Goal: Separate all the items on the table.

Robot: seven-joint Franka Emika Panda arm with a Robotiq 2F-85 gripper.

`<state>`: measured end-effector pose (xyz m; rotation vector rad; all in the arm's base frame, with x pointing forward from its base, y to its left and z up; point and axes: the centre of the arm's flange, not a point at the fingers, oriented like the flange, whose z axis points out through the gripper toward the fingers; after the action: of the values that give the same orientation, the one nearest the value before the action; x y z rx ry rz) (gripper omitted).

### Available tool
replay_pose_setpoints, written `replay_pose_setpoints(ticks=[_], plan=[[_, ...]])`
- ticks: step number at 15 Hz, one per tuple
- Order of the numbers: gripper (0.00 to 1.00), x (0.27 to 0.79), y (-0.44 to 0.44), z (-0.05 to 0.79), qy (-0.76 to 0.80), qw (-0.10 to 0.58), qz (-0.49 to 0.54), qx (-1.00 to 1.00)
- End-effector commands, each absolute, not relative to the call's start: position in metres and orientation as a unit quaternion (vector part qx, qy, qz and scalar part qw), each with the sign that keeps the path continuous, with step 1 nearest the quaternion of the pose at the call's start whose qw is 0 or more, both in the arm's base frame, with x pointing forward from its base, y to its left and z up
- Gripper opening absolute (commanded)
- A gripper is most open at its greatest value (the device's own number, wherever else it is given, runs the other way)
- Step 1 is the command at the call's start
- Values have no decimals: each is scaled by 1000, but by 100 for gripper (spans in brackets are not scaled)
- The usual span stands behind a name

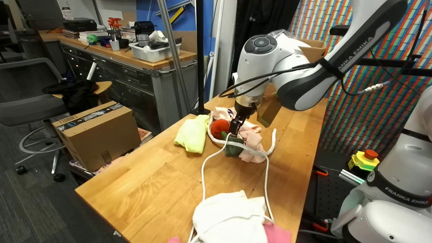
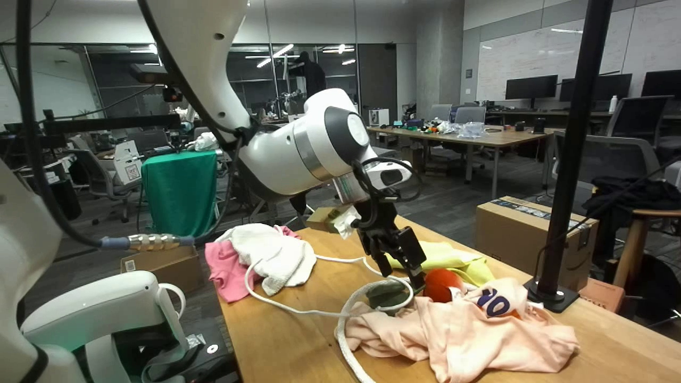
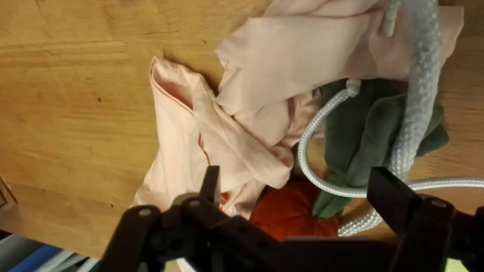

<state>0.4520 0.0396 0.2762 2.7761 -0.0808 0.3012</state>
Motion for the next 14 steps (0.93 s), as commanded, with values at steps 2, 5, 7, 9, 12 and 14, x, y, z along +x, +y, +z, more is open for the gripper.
replay_pose_setpoints(ticks=[2, 5, 7, 9, 12, 14], plan=[[100, 473, 6, 286, -62, 145, 92, 983], [100, 477, -14, 285, -85, 132, 85, 984], [100, 476, -21, 282, -97, 123, 76, 985], [100, 475, -26, 275, -103, 115, 68, 986], [100, 474, -29, 265, -105, 99, 53, 988], [100, 475, -29, 259, -103, 88, 46, 990]])
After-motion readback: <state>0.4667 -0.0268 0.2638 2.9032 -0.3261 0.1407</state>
